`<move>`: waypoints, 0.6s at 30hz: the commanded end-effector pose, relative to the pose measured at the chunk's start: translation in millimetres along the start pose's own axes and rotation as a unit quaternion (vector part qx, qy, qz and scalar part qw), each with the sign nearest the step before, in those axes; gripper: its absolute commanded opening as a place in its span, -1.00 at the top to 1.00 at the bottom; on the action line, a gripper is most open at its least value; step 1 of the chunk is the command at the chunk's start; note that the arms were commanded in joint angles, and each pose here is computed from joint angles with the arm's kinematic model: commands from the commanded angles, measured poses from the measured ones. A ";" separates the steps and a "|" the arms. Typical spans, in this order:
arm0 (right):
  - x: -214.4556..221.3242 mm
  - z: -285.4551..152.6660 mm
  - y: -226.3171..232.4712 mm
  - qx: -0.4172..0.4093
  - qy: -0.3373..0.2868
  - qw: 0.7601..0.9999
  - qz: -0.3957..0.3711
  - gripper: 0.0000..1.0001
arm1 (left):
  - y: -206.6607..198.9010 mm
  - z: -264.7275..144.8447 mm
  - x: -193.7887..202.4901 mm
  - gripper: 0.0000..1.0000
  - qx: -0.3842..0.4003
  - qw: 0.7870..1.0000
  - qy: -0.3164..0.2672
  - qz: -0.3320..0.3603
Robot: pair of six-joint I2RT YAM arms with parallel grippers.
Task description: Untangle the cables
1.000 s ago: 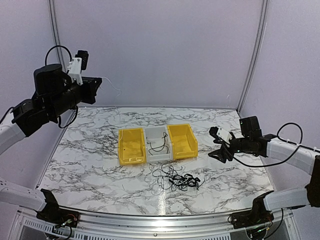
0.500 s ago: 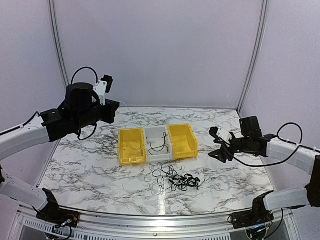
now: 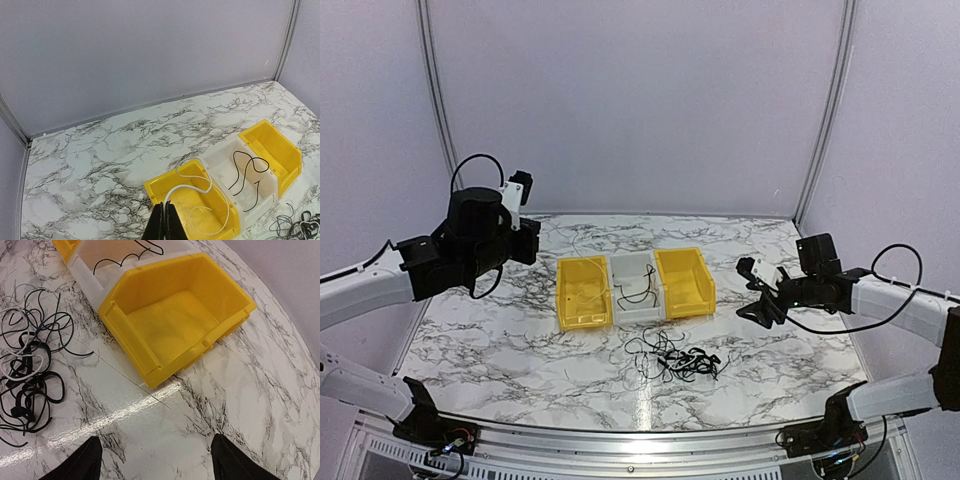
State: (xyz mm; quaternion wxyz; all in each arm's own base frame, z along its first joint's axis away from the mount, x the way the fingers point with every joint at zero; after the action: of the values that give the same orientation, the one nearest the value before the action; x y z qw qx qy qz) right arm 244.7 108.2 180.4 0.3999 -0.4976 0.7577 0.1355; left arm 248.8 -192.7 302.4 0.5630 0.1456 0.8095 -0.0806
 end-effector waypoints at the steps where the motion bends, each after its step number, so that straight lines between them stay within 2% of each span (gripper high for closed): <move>1: -10.3 -2.4 -4.0 0.002 -0.005 1.000 -0.011 -0.50 | 16.9 -16.0 -6.7 1.00 -0.048 0.999 -0.016 0.016; 3: -10.5 -2.5 -3.9 0.002 -0.005 1.000 -0.011 -0.50 | 22.5 -19.4 -6.4 1.00 -0.065 0.998 -0.014 0.023; 8: -9.6 -0.7 -3.1 -0.002 -0.002 1.000 -0.010 -0.50 | 22.3 -20.3 -4.6 1.00 -0.054 0.998 -0.008 0.027; 18: -7.1 2.7 -1.8 -0.007 0.007 1.000 -0.011 -0.50 | -19.4 22.2 23.3 1.00 0.095 0.992 0.084 0.007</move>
State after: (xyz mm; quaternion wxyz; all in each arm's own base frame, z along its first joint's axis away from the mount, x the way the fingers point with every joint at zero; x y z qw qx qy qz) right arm 243.3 109.9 173.7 0.3829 -0.5009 0.7632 0.1413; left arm 252.9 -197.9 284.7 0.5243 0.1861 0.8268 -0.0831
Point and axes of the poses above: each gripper's point midway between its finger pads, its own z axis out along the fingers, its own y axis along the line the jaws close on, x = y × z, the point moved 9 cm from there along -z, back along the fingers, and after that the axes turned 1 degree about z, right-handed, at the moved point
